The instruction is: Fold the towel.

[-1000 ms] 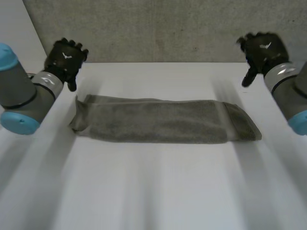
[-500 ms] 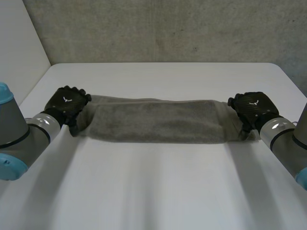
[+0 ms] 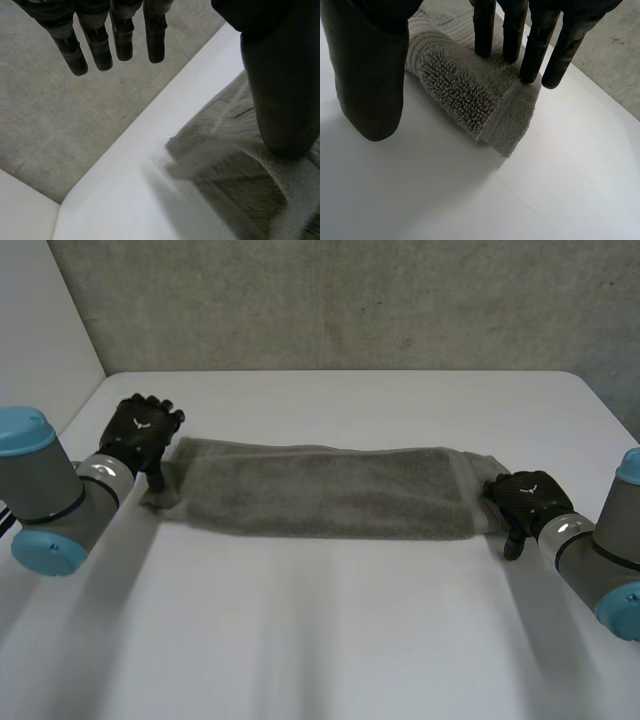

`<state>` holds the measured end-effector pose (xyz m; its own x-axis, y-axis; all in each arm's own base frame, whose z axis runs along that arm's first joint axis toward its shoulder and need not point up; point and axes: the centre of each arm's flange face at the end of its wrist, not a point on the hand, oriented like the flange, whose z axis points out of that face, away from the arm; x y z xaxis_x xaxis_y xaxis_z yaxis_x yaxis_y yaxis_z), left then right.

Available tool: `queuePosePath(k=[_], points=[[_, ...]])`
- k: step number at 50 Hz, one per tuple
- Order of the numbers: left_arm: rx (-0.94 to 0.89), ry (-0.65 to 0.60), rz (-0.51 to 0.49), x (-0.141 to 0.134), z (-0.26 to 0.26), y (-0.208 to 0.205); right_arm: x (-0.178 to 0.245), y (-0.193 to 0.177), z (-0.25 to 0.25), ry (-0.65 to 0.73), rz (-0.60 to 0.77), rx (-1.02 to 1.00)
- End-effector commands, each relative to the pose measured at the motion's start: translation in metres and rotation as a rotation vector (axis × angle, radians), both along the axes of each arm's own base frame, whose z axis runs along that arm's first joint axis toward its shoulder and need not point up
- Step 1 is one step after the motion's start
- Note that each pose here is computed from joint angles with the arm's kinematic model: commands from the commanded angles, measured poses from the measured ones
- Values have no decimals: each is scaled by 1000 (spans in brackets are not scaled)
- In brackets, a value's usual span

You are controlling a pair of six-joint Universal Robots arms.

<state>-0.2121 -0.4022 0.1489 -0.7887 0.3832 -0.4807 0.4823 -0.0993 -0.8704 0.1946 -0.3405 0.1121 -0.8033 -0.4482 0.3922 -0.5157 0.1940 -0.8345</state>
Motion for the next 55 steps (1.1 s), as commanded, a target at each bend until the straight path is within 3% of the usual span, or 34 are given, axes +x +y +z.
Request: queuePosePath(k=[1, 18, 31, 44, 55], points=[[-34, 2, 25, 5, -3, -23, 1, 0, 4, -2, 0, -8], [-74, -121, 68, 14, -28, -53, 3, 6, 13, -16, 6, -21], [-74, -123, 73, 16, 3, -31, 3, 6, 17, -26, 12, -44], [-53, -107, 58, 19, 35, 18, 5, -3, 3, -17, 19, -74], [-52, -72, 58, 17, 44, 28, 3, -12, -7, -4, 11, -71]])
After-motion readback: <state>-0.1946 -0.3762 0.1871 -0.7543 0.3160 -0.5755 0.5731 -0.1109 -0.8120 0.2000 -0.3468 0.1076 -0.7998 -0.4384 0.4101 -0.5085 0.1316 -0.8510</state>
